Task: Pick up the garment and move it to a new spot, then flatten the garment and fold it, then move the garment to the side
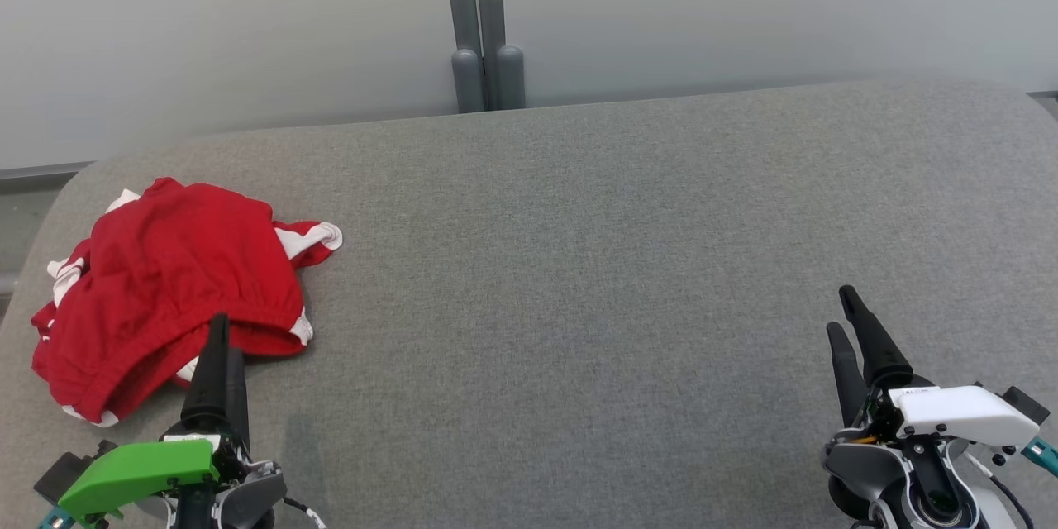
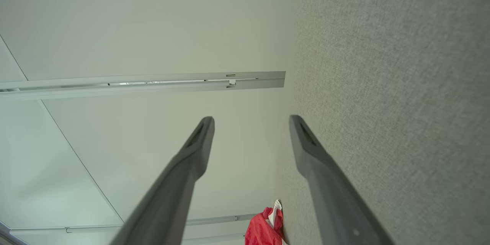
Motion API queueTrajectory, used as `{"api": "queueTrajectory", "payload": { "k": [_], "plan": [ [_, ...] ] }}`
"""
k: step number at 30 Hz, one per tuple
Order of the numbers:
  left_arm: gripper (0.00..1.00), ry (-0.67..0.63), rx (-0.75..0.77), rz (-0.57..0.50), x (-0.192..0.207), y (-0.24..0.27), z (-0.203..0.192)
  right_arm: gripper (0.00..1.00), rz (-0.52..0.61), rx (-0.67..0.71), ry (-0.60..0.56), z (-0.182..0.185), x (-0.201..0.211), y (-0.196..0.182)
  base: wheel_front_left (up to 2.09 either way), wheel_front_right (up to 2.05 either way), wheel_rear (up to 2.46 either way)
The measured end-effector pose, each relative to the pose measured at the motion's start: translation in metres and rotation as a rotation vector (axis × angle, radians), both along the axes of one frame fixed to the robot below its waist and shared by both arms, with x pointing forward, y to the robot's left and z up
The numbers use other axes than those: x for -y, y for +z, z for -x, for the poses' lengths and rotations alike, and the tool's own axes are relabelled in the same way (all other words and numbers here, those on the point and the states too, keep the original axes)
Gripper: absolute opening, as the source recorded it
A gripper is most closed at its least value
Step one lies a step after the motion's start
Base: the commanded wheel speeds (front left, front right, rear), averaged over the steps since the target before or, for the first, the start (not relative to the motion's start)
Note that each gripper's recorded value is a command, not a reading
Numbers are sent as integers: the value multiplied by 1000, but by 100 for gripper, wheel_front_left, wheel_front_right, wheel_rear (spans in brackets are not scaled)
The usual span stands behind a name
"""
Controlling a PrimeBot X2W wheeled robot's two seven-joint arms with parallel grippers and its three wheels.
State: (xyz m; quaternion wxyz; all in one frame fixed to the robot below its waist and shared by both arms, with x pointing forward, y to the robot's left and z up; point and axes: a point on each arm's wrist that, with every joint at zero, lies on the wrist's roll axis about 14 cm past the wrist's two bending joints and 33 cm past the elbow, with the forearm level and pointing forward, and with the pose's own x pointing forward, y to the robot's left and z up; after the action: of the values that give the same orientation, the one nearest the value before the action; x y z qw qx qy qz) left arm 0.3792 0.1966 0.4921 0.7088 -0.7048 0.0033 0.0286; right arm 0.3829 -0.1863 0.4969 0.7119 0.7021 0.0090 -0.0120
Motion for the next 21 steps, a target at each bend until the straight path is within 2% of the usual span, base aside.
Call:
{"api": "queueTrajectory", "payload": {
  "k": [7,21],
  "plan": [
    [100,13,22,-81,-1,8,-1,100,67,38,-6,-3,-2,13,0,0,0],
    [100,12,47,-386,1,20,-3,100,306,93,20,-8,-17,28,0,0,0]
  ]
}}
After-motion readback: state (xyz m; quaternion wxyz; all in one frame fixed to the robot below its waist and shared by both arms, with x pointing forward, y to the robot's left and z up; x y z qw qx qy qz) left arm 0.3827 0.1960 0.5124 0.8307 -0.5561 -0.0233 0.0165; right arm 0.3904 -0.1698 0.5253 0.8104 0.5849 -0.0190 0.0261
